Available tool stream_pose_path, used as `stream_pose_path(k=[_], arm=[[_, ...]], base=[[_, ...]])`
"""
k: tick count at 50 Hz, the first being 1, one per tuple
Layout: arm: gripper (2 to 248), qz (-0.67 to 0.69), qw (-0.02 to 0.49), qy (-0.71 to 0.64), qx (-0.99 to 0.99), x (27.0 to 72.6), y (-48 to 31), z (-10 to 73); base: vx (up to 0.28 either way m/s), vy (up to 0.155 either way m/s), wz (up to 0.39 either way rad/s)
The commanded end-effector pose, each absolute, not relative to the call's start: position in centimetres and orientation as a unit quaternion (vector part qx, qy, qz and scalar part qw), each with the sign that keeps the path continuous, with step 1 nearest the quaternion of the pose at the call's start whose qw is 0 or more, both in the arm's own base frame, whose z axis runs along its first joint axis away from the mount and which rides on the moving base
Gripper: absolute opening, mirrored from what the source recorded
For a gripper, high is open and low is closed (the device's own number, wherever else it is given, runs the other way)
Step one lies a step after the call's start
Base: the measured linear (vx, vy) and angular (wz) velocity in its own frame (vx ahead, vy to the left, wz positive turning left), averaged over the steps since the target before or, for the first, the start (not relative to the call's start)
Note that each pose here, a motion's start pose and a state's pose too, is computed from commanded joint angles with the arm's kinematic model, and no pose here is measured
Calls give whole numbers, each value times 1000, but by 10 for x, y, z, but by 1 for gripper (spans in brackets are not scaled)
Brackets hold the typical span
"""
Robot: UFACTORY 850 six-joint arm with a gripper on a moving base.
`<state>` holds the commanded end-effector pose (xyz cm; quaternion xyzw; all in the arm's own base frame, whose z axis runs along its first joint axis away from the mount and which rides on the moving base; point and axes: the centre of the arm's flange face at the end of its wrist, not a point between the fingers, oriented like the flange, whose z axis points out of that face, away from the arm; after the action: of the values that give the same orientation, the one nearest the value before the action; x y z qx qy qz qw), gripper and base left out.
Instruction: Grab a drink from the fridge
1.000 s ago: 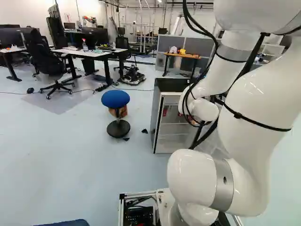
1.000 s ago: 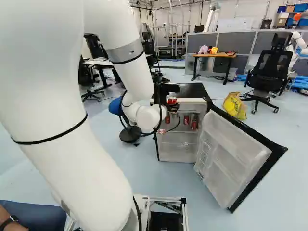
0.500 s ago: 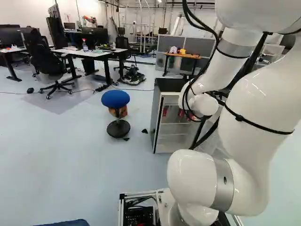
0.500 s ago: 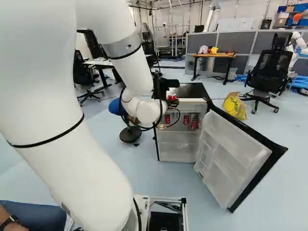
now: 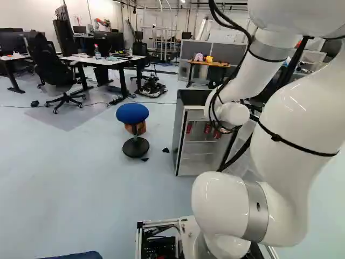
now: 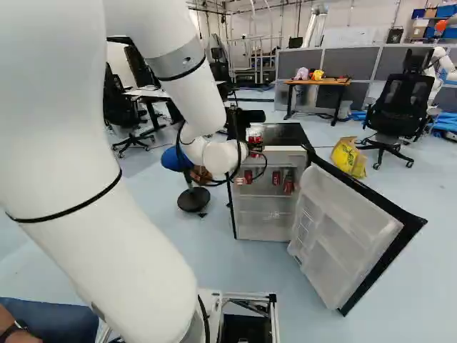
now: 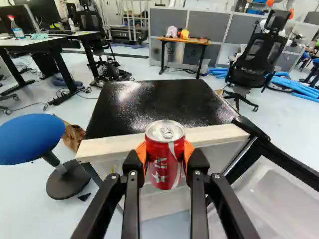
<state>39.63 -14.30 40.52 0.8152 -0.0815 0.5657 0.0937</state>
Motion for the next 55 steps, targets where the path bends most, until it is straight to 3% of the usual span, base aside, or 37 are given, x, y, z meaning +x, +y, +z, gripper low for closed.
stream_pose_path(k=[55], arm=[[94, 577, 87, -58, 810, 443, -136, 440]], base=[[0, 0, 0]])
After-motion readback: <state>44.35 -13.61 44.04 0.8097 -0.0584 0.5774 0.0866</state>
